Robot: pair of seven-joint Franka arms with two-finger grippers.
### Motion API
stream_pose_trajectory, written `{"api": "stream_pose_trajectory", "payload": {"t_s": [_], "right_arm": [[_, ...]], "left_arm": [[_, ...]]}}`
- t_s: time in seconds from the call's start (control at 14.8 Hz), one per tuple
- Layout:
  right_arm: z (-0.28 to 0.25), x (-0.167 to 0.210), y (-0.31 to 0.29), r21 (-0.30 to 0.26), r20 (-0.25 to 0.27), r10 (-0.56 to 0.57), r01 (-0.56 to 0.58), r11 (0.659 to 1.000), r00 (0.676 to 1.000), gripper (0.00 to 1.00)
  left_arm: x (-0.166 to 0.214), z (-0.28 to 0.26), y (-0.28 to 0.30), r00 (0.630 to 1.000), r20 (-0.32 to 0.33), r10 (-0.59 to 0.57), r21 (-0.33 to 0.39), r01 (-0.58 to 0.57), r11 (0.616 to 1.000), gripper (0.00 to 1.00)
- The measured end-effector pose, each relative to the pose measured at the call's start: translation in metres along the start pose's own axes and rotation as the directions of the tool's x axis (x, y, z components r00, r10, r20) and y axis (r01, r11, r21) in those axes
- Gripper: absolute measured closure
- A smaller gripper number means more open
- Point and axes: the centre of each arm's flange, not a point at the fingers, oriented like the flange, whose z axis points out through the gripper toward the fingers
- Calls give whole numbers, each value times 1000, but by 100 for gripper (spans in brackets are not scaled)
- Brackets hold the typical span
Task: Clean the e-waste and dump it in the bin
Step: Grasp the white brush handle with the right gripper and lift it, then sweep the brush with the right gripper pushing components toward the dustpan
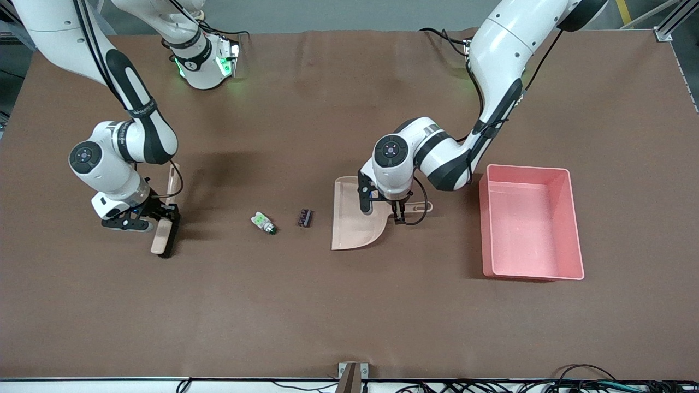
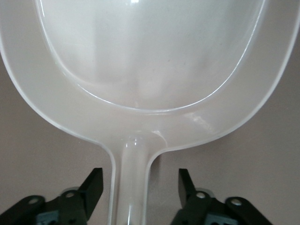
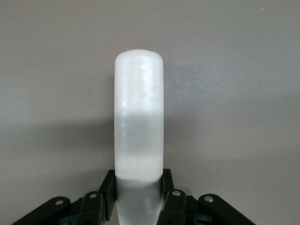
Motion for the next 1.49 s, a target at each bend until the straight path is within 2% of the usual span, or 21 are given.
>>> {"api": "stream_pose_trajectory", "payload": {"t_s": [0.34, 0.41, 0.47, 0.61, 0.68, 0.81, 0.88, 1.02, 1.49], "right_arm": [[-1, 0, -8, 4, 4, -14, 14, 1000, 1000, 57], [-3, 0, -16, 7, 16, -28, 28, 1000, 999, 57], [-7, -1, -27, 11, 27, -43, 43, 999, 999, 57], [-17, -3, -59, 16, 39, -52, 51, 999, 998, 57], [-21, -6, -78, 19, 44, -51, 50, 999, 998, 57], [-24, -13, -111, 21, 51, -36, 35, 999, 998, 57], [-24, -18, -126, 22, 52, -26, 24, 999, 998, 57], [-25, -25, -151, 23, 54, 2, -3, 1000, 999, 57], [-26, -46, -214, 41, 30, 68, -70, 997, 997, 57]], "left_arm": [[1, -1, -4, 1000, 1, 6, 16, -6, 1000, 37], [1, -1, -5, 1000, 2, 9, 21, -9, 1000, 42], [1, -1, -5, 1000, 3, 10, 23, -10, 1000, 42], [2, -1, -5, 1000, 10, 21, 34, -21, 999, 52], [3, -1, -4, 999, 15, 28, 41, -29, 999, 52], [4, -2, -3, 999, 19, 36, 47, -37, 998, 57], [5, -2, -3, 999, 19, 38, 48, -38, 998, 63], [5, -3, -3, 999, 18, 39, 50, -40, 998, 67], [9, -4, -1, 999, 18, 46, 53, -47, 998, 67]]}}
